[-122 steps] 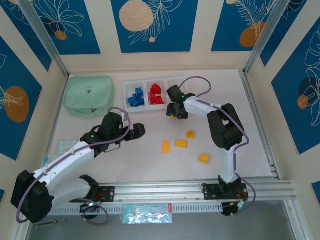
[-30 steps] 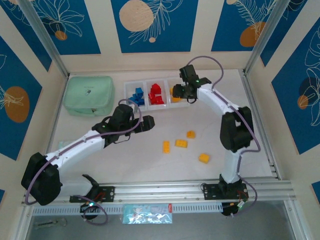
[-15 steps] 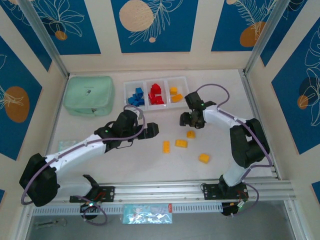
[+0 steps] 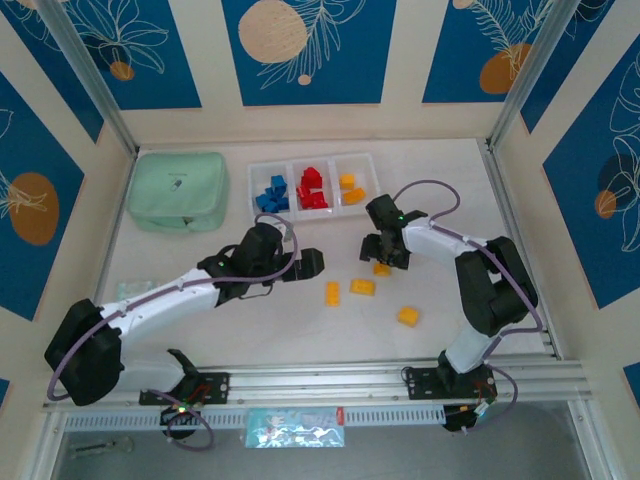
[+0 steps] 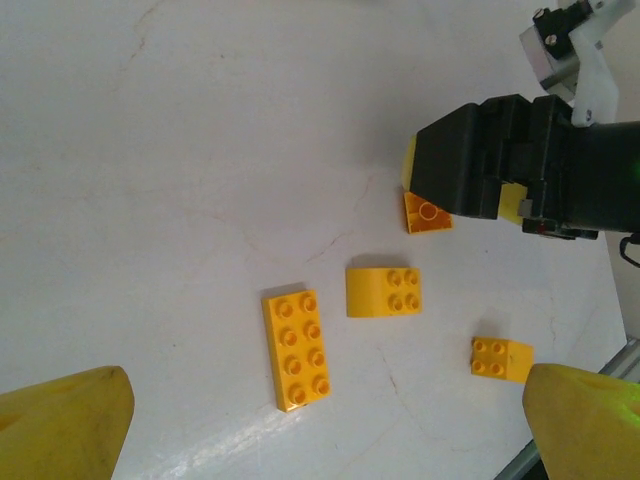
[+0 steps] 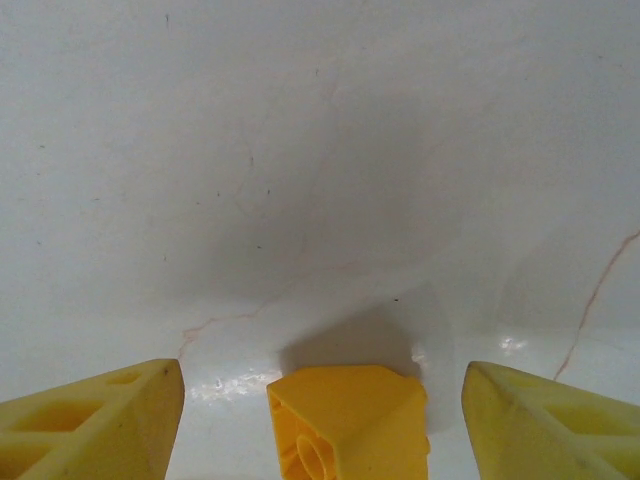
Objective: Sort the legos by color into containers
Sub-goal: Pick up the lego from the center of the table.
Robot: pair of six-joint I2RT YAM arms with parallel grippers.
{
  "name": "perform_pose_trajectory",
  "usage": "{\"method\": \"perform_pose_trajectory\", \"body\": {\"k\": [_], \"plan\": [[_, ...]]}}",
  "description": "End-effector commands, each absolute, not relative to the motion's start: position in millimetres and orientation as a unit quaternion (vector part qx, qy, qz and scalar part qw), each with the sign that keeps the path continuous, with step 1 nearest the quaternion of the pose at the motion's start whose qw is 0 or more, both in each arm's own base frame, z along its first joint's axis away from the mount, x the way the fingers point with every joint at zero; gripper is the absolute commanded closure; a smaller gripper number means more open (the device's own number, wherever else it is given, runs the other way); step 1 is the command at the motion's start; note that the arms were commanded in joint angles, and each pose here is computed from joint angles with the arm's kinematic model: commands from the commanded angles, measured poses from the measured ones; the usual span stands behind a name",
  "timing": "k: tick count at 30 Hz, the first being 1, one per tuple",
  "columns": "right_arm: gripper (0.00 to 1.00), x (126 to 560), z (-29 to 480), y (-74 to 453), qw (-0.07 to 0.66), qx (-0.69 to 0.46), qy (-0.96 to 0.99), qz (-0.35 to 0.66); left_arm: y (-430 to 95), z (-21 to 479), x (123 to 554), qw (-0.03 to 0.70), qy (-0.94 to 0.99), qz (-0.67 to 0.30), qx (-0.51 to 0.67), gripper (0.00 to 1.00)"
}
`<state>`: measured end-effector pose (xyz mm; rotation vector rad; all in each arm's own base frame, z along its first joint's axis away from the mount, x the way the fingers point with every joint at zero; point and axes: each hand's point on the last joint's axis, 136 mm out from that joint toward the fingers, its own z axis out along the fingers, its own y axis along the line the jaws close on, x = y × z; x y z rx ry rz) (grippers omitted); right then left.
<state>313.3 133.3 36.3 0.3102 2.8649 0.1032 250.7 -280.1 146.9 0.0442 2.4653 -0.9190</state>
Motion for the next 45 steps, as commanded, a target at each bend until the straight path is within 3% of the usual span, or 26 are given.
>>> {"method": "perform_pose_trajectory", "body": {"k": [1,9,24,38,45], "plan": [[0.28,302,27,131,0.111,0.112,0.987,0.027,-284,150,250,0.258,0.903,-0.344,0.019,0.01],[0.36,292,16,141,0.093,0.101,0.989,0.046,-285,145,250,0.253,0.906,-0.340,0.020,0.01],[0.60,293,28,146,0.112,0.083,0.989,0.053,-281,148,251,0.260,0.907,-0.330,0.025,0.01],[0.63,335,77,160,0.176,0.060,0.979,0.077,-269,168,267,0.279,0.902,-0.328,0.025,0.01],[0.63,388,107,170,0.222,0.053,0.970,0.084,-248,173,276,0.290,0.900,-0.325,0.000,0.01]]}}
